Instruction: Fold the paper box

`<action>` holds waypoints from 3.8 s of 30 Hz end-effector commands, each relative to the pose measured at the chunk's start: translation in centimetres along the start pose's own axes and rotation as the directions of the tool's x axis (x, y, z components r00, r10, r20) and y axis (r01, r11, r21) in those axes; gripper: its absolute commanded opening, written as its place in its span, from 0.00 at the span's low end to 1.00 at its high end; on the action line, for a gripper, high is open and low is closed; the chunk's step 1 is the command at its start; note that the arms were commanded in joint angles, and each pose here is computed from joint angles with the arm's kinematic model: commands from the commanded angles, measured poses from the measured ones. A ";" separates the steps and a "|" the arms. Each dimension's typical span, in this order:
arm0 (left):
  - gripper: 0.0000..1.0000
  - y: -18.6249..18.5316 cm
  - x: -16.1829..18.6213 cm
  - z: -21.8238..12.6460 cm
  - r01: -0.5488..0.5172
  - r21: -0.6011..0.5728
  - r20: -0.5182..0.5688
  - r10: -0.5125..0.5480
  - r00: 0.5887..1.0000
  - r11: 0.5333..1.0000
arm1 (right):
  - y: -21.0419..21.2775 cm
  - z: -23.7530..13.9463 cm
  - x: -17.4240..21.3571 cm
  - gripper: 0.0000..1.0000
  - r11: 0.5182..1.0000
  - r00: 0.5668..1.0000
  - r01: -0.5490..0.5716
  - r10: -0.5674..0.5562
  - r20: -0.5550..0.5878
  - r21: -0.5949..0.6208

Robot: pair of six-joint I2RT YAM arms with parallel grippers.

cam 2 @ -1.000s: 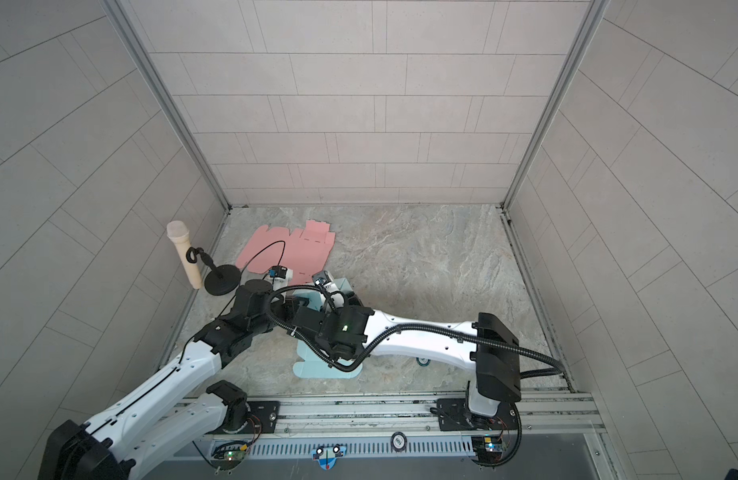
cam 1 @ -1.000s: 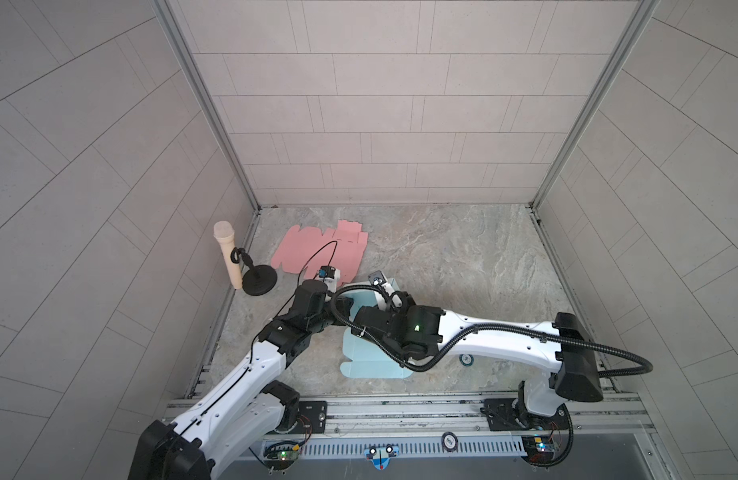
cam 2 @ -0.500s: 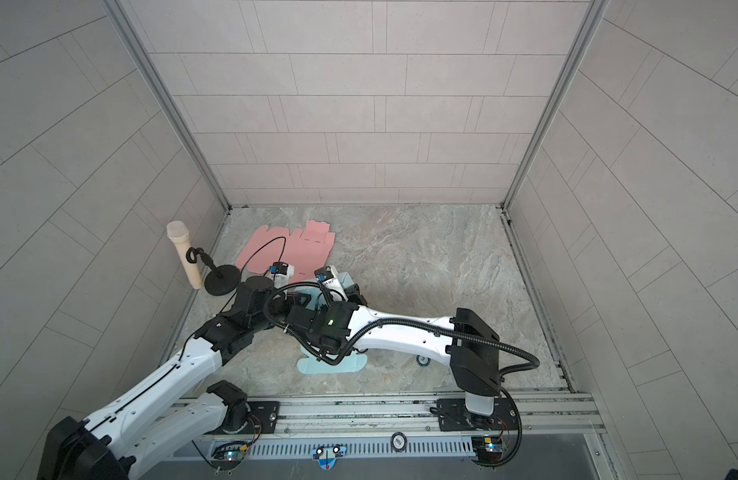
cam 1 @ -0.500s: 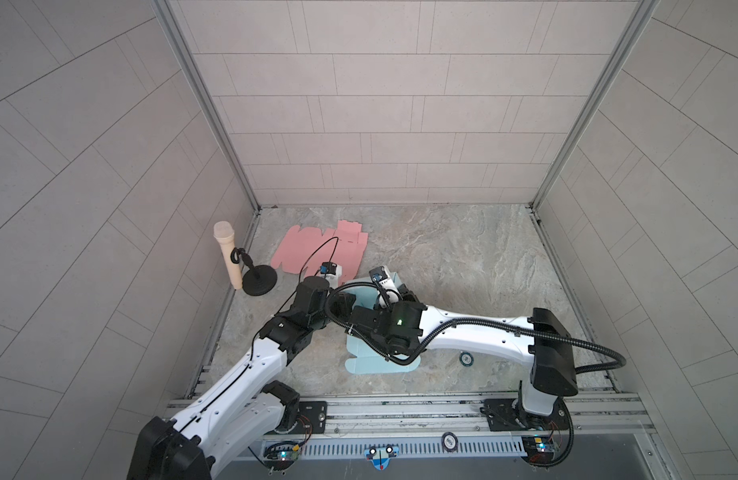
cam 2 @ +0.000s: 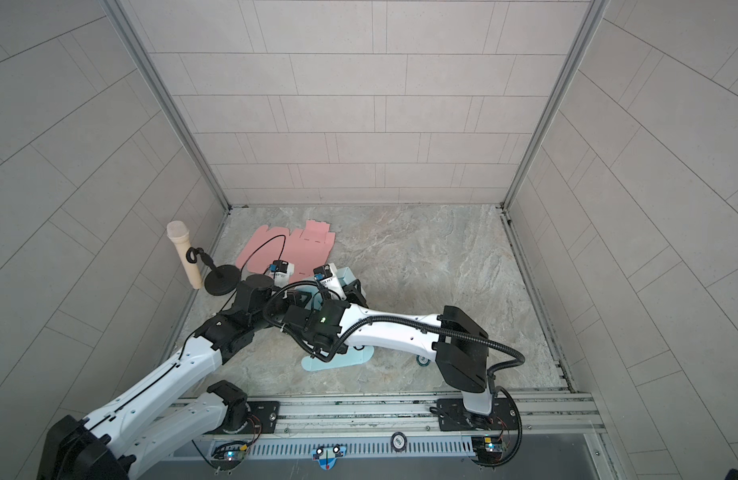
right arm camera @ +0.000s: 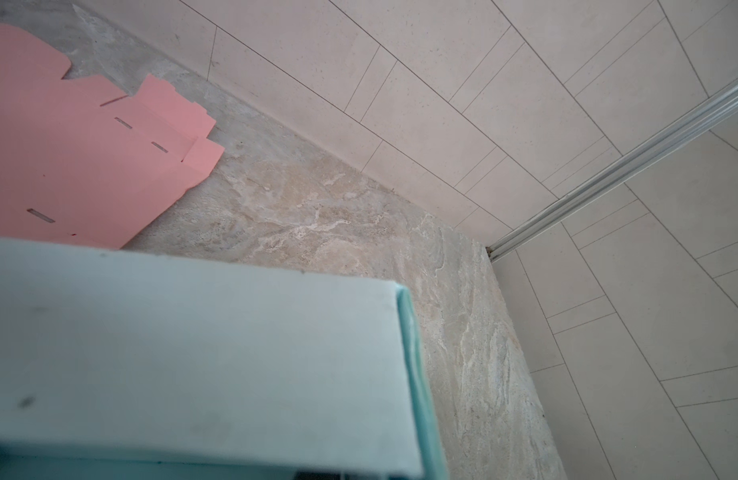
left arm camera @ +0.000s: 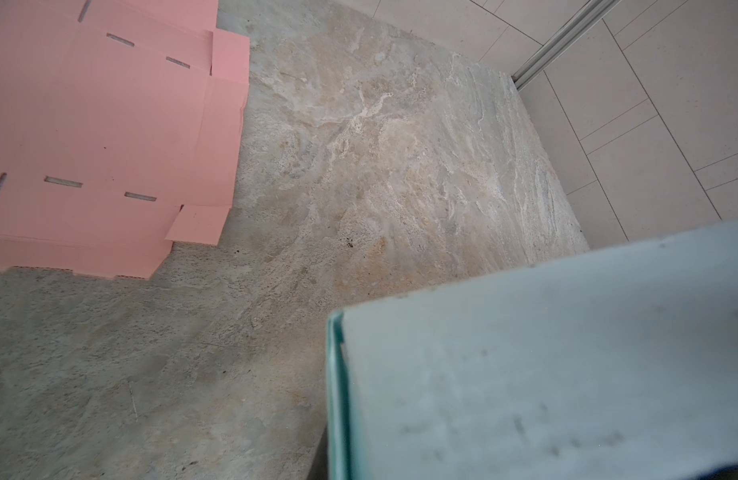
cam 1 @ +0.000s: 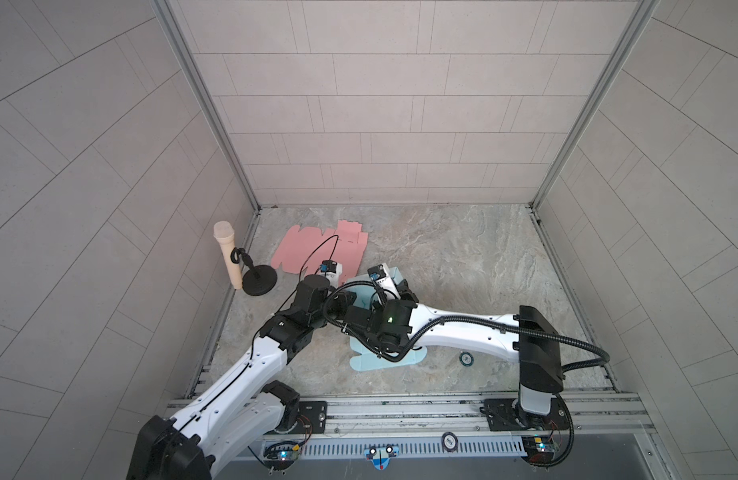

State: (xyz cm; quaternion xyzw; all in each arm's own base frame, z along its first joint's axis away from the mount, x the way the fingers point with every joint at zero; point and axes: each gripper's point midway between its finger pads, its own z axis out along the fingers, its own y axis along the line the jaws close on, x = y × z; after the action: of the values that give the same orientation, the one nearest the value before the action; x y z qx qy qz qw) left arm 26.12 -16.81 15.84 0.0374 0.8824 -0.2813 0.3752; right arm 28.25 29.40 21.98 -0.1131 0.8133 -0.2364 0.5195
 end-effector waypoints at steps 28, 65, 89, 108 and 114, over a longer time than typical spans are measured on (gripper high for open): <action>0.01 -3.9 -1.6 -0.7 -0.056 0.173 0.053 0.048 0.997 0.983 | -1.4 1.3 0.1 0.17 0.987 0.999 0.026 -0.033 0.039 0.156; 0.01 -2.4 -1.3 -0.4 -0.065 0.094 0.043 0.061 0.997 0.993 | -1.0 -2.8 -2.5 0.61 0.995 0.990 -0.100 0.100 0.096 -0.011; 0.01 0.7 0.4 2.0 -0.130 -0.066 -0.104 0.123 0.987 0.989 | -6.7 -2.5 0.1 0.73 0.751 0.906 -0.421 0.378 -0.192 -0.509; 0.03 3.3 8.9 3.2 -0.430 -0.245 -0.622 0.200 0.757 0.869 | -7.6 6.9 7.2 0.73 0.653 0.804 -0.592 0.441 -0.398 -0.473; 0.04 4.3 9.5 5.0 -0.521 -0.300 -0.694 0.192 0.694 0.799 | -9.1 7.7 8.3 0.72 0.637 0.782 -0.622 0.469 -0.411 -0.455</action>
State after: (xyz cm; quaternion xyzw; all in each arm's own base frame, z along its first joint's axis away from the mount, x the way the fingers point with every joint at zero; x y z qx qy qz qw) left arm 23.61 -18.47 5.06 0.2076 0.9715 0.0010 0.1145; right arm 30.75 15.87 15.69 0.0262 0.9126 0.1496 0.3795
